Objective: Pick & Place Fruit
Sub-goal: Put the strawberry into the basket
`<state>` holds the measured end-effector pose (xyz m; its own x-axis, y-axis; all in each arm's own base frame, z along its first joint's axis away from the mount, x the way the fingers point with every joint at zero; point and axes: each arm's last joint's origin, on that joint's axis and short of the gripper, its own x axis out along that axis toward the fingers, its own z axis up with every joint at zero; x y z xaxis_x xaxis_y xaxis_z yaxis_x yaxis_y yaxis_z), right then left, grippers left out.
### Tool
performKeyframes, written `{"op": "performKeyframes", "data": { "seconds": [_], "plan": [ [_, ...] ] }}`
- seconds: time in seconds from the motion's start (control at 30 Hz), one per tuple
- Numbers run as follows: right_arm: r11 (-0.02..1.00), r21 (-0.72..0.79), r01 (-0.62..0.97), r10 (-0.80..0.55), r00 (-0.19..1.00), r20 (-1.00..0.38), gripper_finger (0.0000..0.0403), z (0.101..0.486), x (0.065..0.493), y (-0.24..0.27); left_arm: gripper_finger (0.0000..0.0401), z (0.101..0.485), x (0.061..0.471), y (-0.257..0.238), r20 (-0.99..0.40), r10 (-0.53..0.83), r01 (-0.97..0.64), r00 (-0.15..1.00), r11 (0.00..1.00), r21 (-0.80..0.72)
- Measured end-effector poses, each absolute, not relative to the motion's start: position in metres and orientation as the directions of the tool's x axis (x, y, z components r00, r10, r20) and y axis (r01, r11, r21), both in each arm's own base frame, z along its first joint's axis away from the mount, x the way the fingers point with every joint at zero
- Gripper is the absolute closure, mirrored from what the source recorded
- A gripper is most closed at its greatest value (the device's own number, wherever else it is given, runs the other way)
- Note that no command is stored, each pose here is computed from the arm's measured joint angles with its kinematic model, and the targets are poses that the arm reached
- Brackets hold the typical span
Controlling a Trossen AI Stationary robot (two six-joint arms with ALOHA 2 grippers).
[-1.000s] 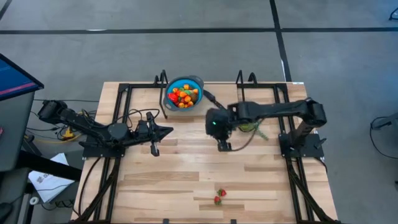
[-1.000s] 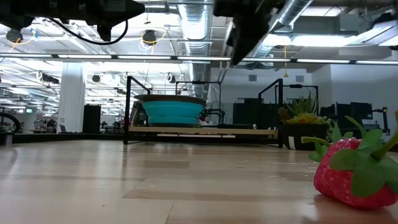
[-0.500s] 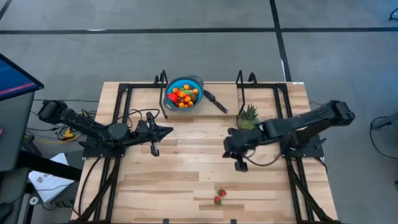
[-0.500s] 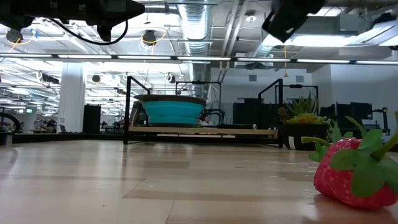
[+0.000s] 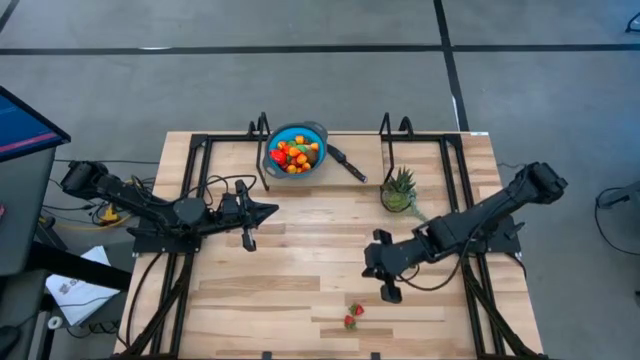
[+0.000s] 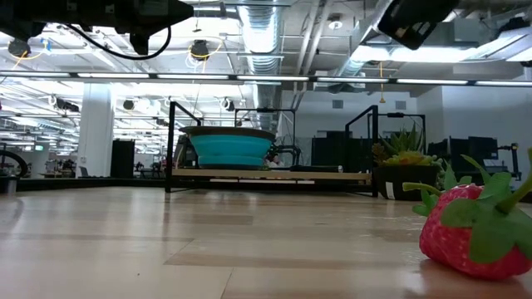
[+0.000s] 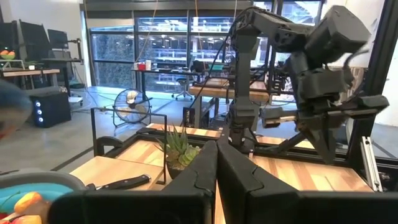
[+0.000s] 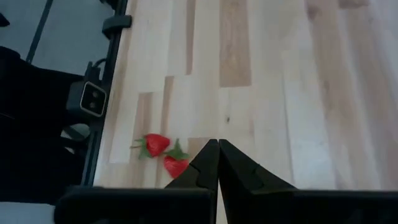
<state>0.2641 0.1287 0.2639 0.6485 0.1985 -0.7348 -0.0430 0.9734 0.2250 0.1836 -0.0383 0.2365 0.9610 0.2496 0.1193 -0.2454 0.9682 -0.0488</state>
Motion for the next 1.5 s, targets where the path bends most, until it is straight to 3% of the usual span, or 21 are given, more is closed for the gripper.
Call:
{"op": "performKeyframes", "data": {
  "seconds": [1.5],
  "plan": [
    [0.98, 0.176, -0.093, 0.196, 0.6, -0.776, 0.0402, 0.2567, 0.261, 0.1329, 0.0399, 0.2366, 0.1835, -0.0383, 0.12, 0.25, -0.245, 0.961, 0.968, -0.05]
  ]
}}
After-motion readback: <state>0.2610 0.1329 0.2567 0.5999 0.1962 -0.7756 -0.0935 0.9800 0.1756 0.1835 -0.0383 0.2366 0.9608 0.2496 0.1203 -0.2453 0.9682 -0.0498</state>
